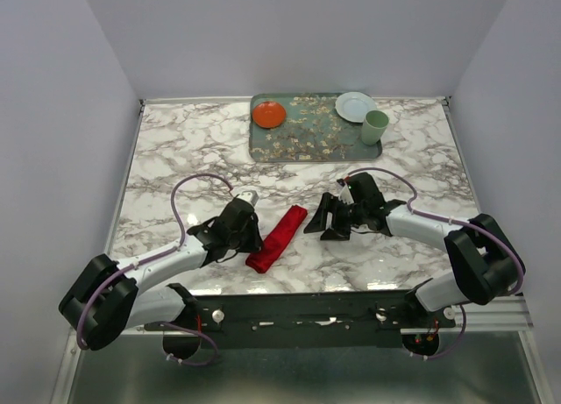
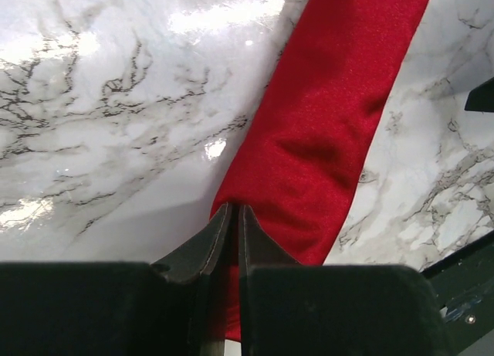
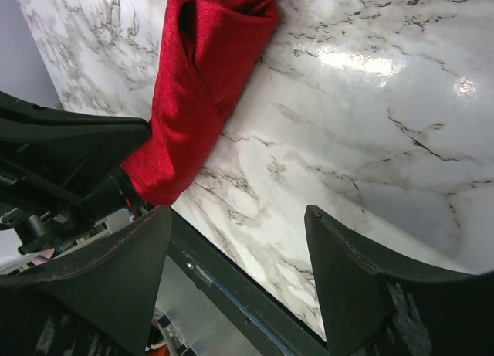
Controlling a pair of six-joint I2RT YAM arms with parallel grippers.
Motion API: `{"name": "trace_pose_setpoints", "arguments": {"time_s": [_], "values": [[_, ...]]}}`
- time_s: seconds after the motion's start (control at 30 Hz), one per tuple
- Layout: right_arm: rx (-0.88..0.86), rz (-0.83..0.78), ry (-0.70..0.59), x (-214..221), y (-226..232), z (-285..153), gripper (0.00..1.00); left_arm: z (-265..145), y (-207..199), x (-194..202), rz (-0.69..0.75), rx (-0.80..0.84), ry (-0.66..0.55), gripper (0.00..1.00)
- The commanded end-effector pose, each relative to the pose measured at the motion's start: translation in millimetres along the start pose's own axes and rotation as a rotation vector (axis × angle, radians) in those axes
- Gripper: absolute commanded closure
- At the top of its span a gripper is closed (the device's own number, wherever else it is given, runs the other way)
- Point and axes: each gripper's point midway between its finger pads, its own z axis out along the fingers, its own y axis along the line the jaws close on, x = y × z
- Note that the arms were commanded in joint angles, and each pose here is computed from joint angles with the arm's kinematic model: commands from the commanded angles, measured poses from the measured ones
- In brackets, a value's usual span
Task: Fold the napkin, place the utensils inside, and roll it up
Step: Roll the napkin with the utensil
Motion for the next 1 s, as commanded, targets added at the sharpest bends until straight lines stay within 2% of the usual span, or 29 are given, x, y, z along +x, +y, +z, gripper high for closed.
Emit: {"name": "trace_pose_setpoints", "arguments": {"time_s": [0.0,0.07,0.17,0.2,0.27,0.3,0.43,0.47,0.5,0.67,0.77,0.83,0.97], "values": [[-0.017,-0.006,0.015,5.8,0.6,2.3,0.22,0.6,7.8,-7.7,0.031,-0.040,-0.019,0.84],[-0.014,-0.004,0.017,5.8,-0.9,3.2,0.22,-2.6,8.2,-13.9,0.050,-0.062,-0.023,0.84],[-0.015,-0.003,0.020,6.8,-1.4,3.3,0.22,-12.9,-3.3,-28.9,0.101,-0.030,-0.055,0.75],[-0.016,-0.005,0.020,6.9,-1.1,3.7,0.22,-16.3,-9.7,-33.4,0.115,-0.008,-0.068,0.65],[-0.014,-0.001,0.020,6.7,-1.2,3.9,0.22,-26.5,-22.6,-42.2,0.164,0.029,-0.094,0.54],[-0.012,0.000,0.020,6.8,-2.4,4.1,0.22,-30.0,-30.3,-41.1,0.198,0.040,-0.100,0.45],[-0.006,-0.004,0.013,6.0,-3.4,4.4,0.22,-41.6,-47.9,-37.1,0.302,0.025,-0.123,0.31],[-0.003,0.000,0.012,5.5,-4.2,4.6,0.22,-42.3,-51.3,-34.4,0.336,0.015,-0.114,0.18],[-0.002,0.000,0.012,6.1,-4.6,4.4,0.22,-41.9,-53.8,-31.7,0.362,0.002,-0.109,0.01],[-0.002,0.006,0.013,8.0,-5.5,3.9,0.22,-30.0,-57.0,-16.8,0.552,-0.165,-0.096,0.04],[0.004,0.014,0.006,10.4,-8.8,2.0,0.21,-24.9,-52.9,-15.9,0.632,-0.262,-0.105,0.16],[0.009,0.023,0.005,12.7,-12.4,1.4,0.21,-23.1,-51.9,-16.1,0.648,-0.288,-0.115,0.22],[0.019,0.056,0.018,21.8,-22.8,1.5,0.21,-12.4,-51.6,-12.3,0.679,-0.309,-0.102,0.23]]}}
